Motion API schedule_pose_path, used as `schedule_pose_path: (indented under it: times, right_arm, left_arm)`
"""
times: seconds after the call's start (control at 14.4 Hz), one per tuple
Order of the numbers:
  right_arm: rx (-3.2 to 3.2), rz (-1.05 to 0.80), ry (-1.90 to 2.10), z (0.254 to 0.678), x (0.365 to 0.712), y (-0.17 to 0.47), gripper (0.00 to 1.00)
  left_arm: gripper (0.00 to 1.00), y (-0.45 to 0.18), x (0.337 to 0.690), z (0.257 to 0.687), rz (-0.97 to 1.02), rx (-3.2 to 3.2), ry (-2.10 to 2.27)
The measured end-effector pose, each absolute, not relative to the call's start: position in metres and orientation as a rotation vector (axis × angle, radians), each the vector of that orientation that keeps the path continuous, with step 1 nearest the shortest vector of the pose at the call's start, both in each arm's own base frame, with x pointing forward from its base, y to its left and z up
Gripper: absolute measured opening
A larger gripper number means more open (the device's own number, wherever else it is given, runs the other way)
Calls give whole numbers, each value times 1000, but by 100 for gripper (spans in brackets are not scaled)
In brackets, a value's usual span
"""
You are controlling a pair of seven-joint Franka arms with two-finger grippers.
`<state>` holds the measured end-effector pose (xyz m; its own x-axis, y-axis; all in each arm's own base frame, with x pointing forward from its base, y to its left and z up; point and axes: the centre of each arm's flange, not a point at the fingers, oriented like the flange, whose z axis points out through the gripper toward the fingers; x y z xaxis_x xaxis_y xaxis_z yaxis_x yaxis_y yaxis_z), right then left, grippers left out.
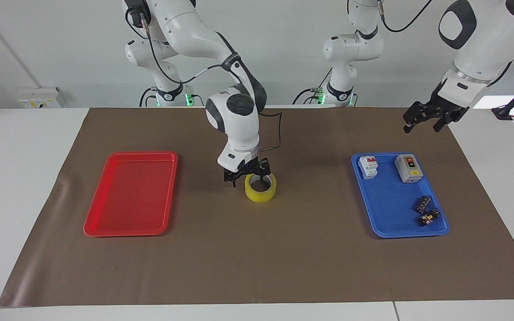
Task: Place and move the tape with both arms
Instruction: 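Grasp the yellow tape roll with the right gripper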
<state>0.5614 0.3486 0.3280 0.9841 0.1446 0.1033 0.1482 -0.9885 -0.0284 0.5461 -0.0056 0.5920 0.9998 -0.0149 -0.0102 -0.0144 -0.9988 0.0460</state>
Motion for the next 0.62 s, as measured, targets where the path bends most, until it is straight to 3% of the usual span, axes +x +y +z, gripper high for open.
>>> schedule_pose_path:
  times: [0.21, 0.42, 0.55, 0.62]
  right_arm:
    - [-3084, -174, -258, 297, 552, 342, 100]
    - [-3083, -177, -258, 292, 550, 341, 100]
    - [-3079, -186, -258, 292, 550, 341, 95]
    - [-3078, -188, -258, 292, 551, 341, 87]
  left_arm:
    - [100, -7, 546, 592, -15, 3113, -57]
    - [100, -8, 546, 592, -15, 3119, -75]
    - [100, -8, 546, 592, -15, 3119, -78]
    - [100, -8, 546, 592, -13, 3120, -78]
